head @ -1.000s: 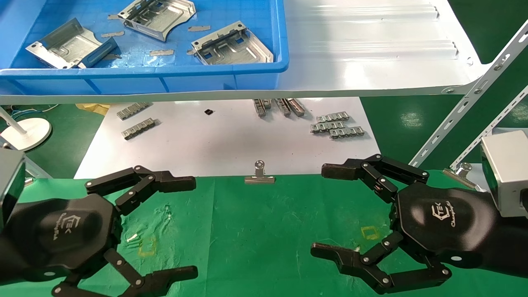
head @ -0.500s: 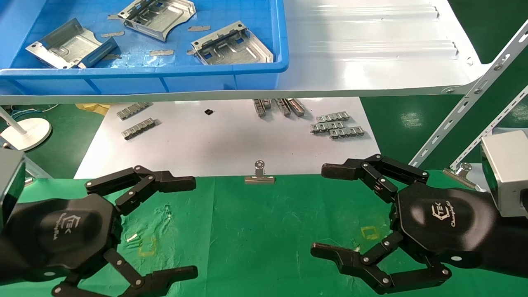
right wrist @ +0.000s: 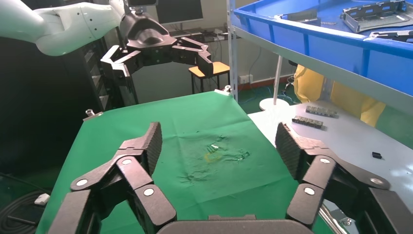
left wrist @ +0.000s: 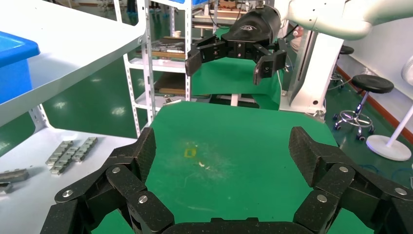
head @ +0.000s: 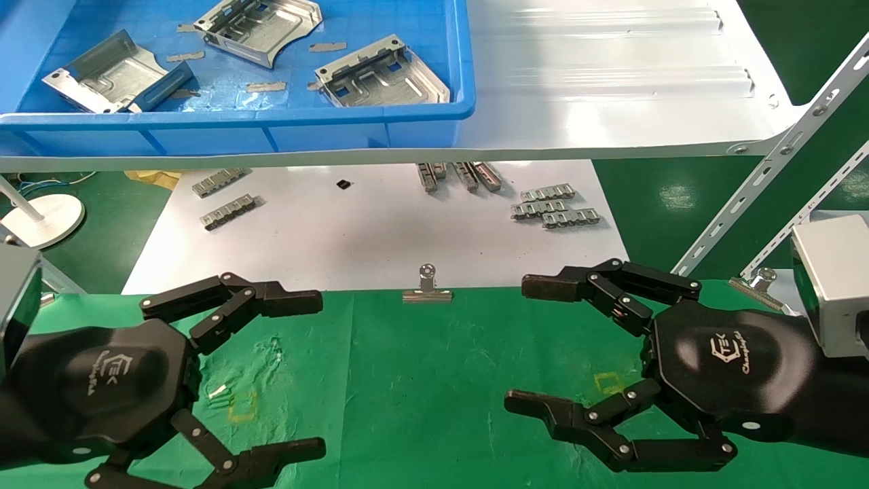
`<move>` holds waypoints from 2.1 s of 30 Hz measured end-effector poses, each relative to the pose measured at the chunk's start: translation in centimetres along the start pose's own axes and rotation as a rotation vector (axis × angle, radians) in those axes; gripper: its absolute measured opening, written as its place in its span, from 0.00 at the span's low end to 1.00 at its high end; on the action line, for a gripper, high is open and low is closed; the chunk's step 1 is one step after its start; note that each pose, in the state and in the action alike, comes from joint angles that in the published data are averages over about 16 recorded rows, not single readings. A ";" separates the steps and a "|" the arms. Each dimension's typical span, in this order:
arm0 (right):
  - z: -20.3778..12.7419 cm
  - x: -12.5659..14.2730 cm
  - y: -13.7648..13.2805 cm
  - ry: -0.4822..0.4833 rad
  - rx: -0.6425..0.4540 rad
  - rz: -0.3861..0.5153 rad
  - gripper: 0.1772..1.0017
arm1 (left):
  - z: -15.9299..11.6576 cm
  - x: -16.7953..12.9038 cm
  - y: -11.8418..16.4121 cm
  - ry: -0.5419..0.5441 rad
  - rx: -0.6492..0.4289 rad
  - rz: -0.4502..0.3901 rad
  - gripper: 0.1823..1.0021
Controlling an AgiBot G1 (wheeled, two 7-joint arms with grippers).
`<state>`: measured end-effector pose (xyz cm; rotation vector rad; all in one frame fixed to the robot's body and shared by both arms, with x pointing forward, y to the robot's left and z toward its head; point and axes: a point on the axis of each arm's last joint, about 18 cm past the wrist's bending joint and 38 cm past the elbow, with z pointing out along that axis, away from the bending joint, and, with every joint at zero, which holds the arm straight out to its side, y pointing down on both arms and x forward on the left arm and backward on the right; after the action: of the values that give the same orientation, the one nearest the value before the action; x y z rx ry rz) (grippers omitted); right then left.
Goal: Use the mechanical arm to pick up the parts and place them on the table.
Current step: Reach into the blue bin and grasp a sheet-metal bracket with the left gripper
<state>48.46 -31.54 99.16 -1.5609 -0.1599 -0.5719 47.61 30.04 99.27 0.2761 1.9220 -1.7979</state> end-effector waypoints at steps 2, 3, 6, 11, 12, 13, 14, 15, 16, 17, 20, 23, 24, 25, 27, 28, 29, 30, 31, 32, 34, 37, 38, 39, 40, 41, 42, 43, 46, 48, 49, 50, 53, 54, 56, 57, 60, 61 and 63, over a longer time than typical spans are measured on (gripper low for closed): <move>0.0 0.0 0.0 0.000 0.000 0.000 0.86 | 0.0 0.0 0.0 0.000 0.000 0.000 1.00; 0.0 0.0 0.0 0.000 0.000 0.000 0.84 | 0.0 0.0 0.0 0.000 0.000 0.000 1.00; 0.0 0.0 0.0 0.000 0.000 0.000 0.77 | 0.0 0.0 0.0 0.000 0.000 0.000 1.00; 0.0 0.0 0.0 0.000 0.000 0.000 0.64 | 0.0 0.0 0.0 0.000 0.000 0.000 1.00; 0.0 0.0 0.0 0.000 0.000 0.000 0.61 | 0.0 0.0 0.0 0.000 0.000 0.000 1.00; 0.0 0.0 0.0 0.000 0.000 0.000 0.59 | 0.0 0.0 0.0 0.000 0.000 0.000 1.00; 0.0 0.0 0.0 0.000 0.000 0.000 0.56 | 0.0 0.0 0.0 0.000 0.000 0.000 1.00; 0.0 0.0 0.0 0.000 0.000 0.000 0.53 | 0.0 0.0 0.0 0.000 0.000 0.000 1.00; 0.0 0.0 0.0 0.000 0.000 0.000 0.50 | 0.0 0.0 0.0 0.000 0.000 0.000 1.00; 0.0 0.0 0.0 0.000 0.000 0.000 0.46 | 0.0 0.0 0.0 0.000 0.000 0.000 1.00; 0.0 0.0 0.0 0.000 0.000 0.000 0.39 | 0.0 0.0 0.0 0.000 0.000 0.000 1.00; 0.0 0.0 0.0 0.000 0.000 0.000 0.30 | 0.0 0.0 0.0 0.000 0.000 0.000 1.00; 0.0 0.0 0.0 0.000 0.000 0.000 0.27 | 0.0 0.0 0.0 0.000 0.000 0.000 1.00; 0.0 0.0 0.0 0.000 0.000 0.000 0.25 | 0.0 0.0 0.0 0.000 0.000 0.000 1.00; 0.0 0.0 0.0 0.000 0.000 0.000 0.21 | 0.0 0.0 0.0 0.000 0.000 0.000 1.00; 0.0 0.0 0.0 0.000 0.000 0.000 0.19 | 0.0 0.0 0.0 0.000 0.000 0.000 1.00; 0.0 0.0 0.0 0.000 0.000 0.000 0.17 | 0.0 0.0 0.0 0.000 0.000 0.000 1.00; 0.0 0.0 0.0 0.000 0.000 0.000 0.15 | 0.0 0.0 0.0 0.000 0.000 0.000 1.00; 0.0 0.0 0.0 0.000 0.000 0.000 0.14 | 0.0 0.0 0.0 0.000 -0.001 0.001 1.00; 0.0 0.0 0.0 0.000 0.000 0.000 0.12 | 0.0 0.0 0.0 0.000 -0.002 0.002 1.00; 0.0 0.0 0.0 0.000 0.000 0.000 0.10 | 0.0 0.0 -0.2 0.000 -0.006 0.014 1.00; 0.0 0.0 0.0 0.000 0.000 0.000 0.06 | -0.1 -0.3 -1.0 -0.006 -0.013 0.041 1.00; 0.0 0.0 0.0 0.000 0.000 0.000 0.06 | -0.1 -0.6 -1.3 -0.010 -0.016 0.051 1.00; 0.0 0.0 0.0 0.000 0.000 0.000 0.05 | -0.2 -0.8 -1.7 -0.016 -0.020 0.064 1.00; 0.0 0.0 0.0 0.000 0.000 0.000 0.04 | -0.2 -1.2 -2.2 -0.023 -0.025 0.076 1.00; 0.0 0.0 0.0 0.000 0.000 0.000 0.04 | -0.2 -1.7 -2.7 -0.032 -0.030 0.089 1.00; 0.0 0.0 0.0 0.000 0.000 0.000 0.03 | -0.2 -2.2 -3.2 -0.042 -0.036 0.104 1.00; 0.0 0.0 0.0 0.000 0.000 0.000 0.03 | -0.3 -2.8 -3.8 -0.054 -0.042 0.118 1.00; 0.0 0.0 0.0 0.000 0.000 0.000 0.02 | -0.3 -5.1 -5.7 -0.101 -0.061 0.159 1.00; 0.0 0.0 0.0 0.000 0.000 0.000 0.02 | -0.2 -7.2 -7.2 -0.145 -0.073 0.183 1.00; 0.0 0.0 0.0 0.000 0.000 0.000 0.02 | -0.2 -8.4 -8.0 -0.173 -0.078 0.192 1.00; 0.0 0.0 0.0 0.000 0.000 0.000 0.02 | -0.2 -9.6 -8.8 -0.202 -0.081 0.196 1.00; 0.0 0.0 0.0 0.000 0.000 0.000 0.02 | -0.1 -13.6 -11.0 -0.302 -0.095 0.199 1.00; 0.0 0.0 0.0 0.000 0.000 0.000 0.02 | 0.0 -14.9 -11.7 -0.336 -0.101 0.197 1.00; 0.0 0.0 0.0 0.000 0.000 0.000 0.02 | 0.2 -17.3 -12.8 -0.402 -0.116 0.190 1.00; 0.0 0.0 0.0 0.000 0.000 0.000 0.02 | 0.3 -18.5 -13.3 -0.436 -0.125 0.185 1.00; 0.0 0.0 0.0 0.000 0.000 0.000 0.02 | 0.5 -21.7 -14.2 -0.538 -0.155 0.166 1.00; 0.0 0.0 0.0 0.000 0.000 0.000 0.02 | 0.5 -22.6 -14.4 -0.572 -0.165 0.160 1.00; 0.0 0.0 0.0 0.000 0.000 0.000 0.02 | 0.5 -24.3 -14.6 -0.638 -0.187 0.146 1.00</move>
<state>48.46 -31.54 99.16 -1.5608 -0.1599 -0.5720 61.85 32.32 123.69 -0.2001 1.5429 -1.3746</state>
